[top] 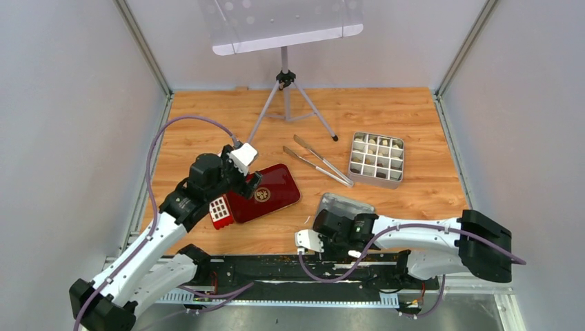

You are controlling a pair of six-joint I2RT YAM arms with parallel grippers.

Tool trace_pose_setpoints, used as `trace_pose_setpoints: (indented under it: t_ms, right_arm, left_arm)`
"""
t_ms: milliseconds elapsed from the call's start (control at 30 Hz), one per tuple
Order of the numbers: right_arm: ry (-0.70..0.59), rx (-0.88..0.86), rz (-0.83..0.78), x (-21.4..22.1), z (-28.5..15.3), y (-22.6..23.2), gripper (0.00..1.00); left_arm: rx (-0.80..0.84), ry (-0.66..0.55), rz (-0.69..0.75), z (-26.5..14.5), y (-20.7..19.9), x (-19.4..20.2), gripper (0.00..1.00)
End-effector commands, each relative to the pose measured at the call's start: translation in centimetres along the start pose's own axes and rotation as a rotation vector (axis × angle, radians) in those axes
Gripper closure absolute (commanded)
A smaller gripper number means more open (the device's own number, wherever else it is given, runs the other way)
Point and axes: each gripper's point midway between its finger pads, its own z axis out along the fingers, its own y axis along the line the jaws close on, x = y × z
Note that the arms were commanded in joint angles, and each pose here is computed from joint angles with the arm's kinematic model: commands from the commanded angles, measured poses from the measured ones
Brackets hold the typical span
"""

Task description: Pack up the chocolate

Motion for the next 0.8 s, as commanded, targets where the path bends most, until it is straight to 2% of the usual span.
trace_pose_setpoints:
  t_ms: [0,100,133,167,333,400,467,600,767]
  right_arm:
    - [-0.019,0.057,0.024,-0.7,0.7,-1.1,0.72]
    - [-0.021,0.015,0.011,-0.7,0.9,-0.4,0.83]
    - [-0.027,-0.004,0.006,-0.9,0.8,-0.1,0.93]
    - [-0.036,-0.022,-0.001,-1.2,0.6,0.1,0.99]
    - [-0.058,-0.072,0.029,-4.2,-3.8,-0.2,1.0]
    - [-0.148,-0.115,0.038,-7.2,-7.2,-0.8,1.0]
    - [-0.165,-0.143,0.044,-8.3,-9.8,-1.0,1.0]
    - [-0.17,-0.249,0.071,-8.0,-13.9,-1.4,1.0]
    - [-0.249,-0.368,0.178,-7.8,-18.0,-4.0,0.99]
  left_arm:
    - [-0.012,-0.082,0.039,-0.8,0.2,-1.4,0.12]
    - [-0.011,-0.089,0.042,-0.8,0.2,-1.4,0.12]
    - [-0.009,-0.091,0.047,-0.9,0.2,-1.4,0.12]
    - [-0.006,-0.094,0.056,-0.9,0.1,-1.5,0.12]
    - [0.035,-0.119,0.164,-1.6,-0.3,-2.1,0.12]
    - [0.086,-0.139,0.22,-2.0,-1.0,-2.7,0.11]
    - [0.178,-0.166,0.301,-2.4,-2.5,-3.3,0.11]
    - [0.414,-0.258,0.565,-3.9,-6.0,-4.3,0.1]
    - [0.612,-0.363,0.763,-3.6,-8.4,-6.1,0.08]
